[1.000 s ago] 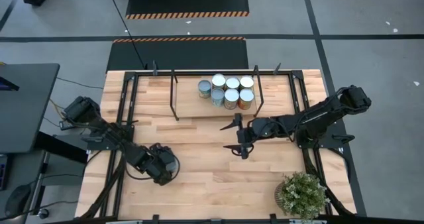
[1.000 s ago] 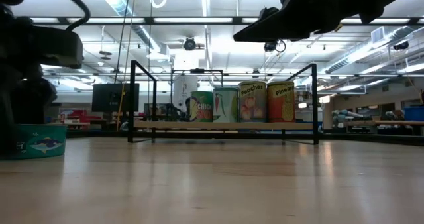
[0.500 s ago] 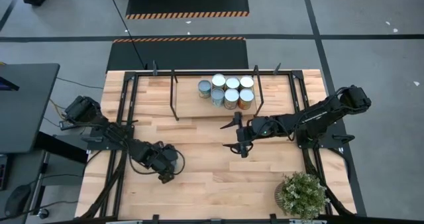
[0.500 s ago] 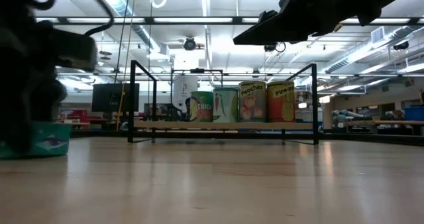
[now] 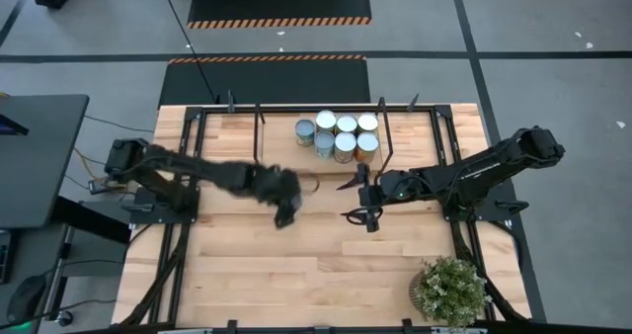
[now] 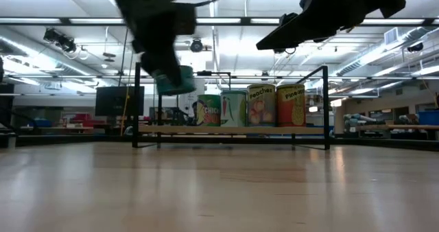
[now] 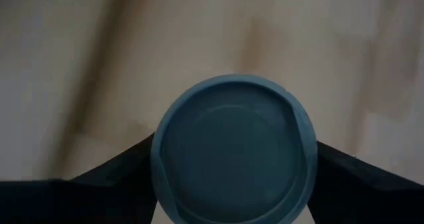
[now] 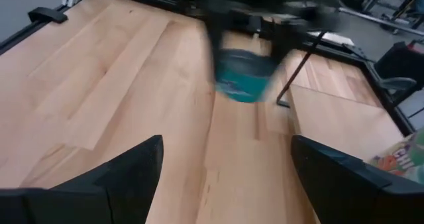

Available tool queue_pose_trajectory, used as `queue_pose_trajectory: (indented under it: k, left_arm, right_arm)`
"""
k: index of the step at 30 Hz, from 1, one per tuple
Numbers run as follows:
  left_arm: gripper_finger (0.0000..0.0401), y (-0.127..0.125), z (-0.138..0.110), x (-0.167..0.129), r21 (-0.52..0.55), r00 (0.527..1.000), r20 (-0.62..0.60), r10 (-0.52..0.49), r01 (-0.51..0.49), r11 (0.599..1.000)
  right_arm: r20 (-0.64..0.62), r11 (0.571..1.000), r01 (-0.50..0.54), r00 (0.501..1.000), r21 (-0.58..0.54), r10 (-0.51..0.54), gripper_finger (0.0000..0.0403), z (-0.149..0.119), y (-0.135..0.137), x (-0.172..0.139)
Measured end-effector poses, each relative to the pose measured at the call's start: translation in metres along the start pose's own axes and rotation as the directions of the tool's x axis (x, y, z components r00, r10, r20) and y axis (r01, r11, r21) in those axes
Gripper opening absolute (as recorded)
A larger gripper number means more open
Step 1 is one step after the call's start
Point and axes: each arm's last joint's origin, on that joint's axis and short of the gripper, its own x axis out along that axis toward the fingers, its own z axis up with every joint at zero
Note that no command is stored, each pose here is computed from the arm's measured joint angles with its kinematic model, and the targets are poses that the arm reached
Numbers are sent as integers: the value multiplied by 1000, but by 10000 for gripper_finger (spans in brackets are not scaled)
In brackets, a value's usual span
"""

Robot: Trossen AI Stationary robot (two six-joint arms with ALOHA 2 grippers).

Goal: Pick and place cans onto a shelf
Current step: Put the canned tuna fish on the shelf

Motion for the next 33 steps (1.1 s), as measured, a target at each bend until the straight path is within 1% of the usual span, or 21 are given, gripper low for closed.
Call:
queue_pose_trajectory:
  k: [2, 5, 8, 11, 16, 19, 20, 22, 27, 31, 33]
  left_arm:
    - [297, 15, 18, -1, 20, 999, -6, 34, -33, 999]
    - [297, 33, 45, 2, 57, 998, -20, 53, -52, 997]
    - [297, 51, 60, 15, 107, 994, -86, 73, -63, 992]
    - [297, 72, 62, 30, 128, 984, -149, 99, -80, 989]
    - [297, 105, 61, 53, 119, 974, -205, 92, -69, 991]
    - [297, 120, 62, 60, 102, 973, -205, 103, -83, 991]
    - [297, 124, 64, 62, 99, 977, -186, 106, -89, 991]
    - [297, 131, 63, 63, 96, 974, -196, 113, -95, 991]
    - [297, 144, 68, 62, 68, 982, -136, 132, -124, 990]
    - [297, 148, 70, 62, 56, 984, -117, 137, -132, 990]
    - [298, 148, 73, 67, 55, 986, -90, 138, -133, 990]
  right_arm:
    - [-1, 1000, -8, 1000, 3, 8, 338, -1, 1, 1]
    - [-12, 1000, -5, 1000, 0, 5, 338, -3, 1, 4]
    - [-14, 1000, -4, 1000, -3, 4, 338, -3, 1, 4]
    - [-16, 1000, -2, 1000, -3, 2, 338, -3, 1, 4]
    - [-45, 1000, 27, 999, 8, -27, 338, -8, 1, 4]
    - [-54, 999, 32, 998, 10, -32, 338, -16, 1, 4]
    - [-50, 999, 43, 998, 12, -42, 338, -19, 1, 4]
    - [-43, 998, 57, 997, 15, -56, 338, -23, 0, 3]
    - [0, 996, 81, 997, 38, -82, 338, -25, -5, -1]
    - [-12, 995, 81, 997, 57, -81, 338, -30, -5, -3]
    - [-16, 995, 81, 997, 62, -80, 338, -33, -4, -4]
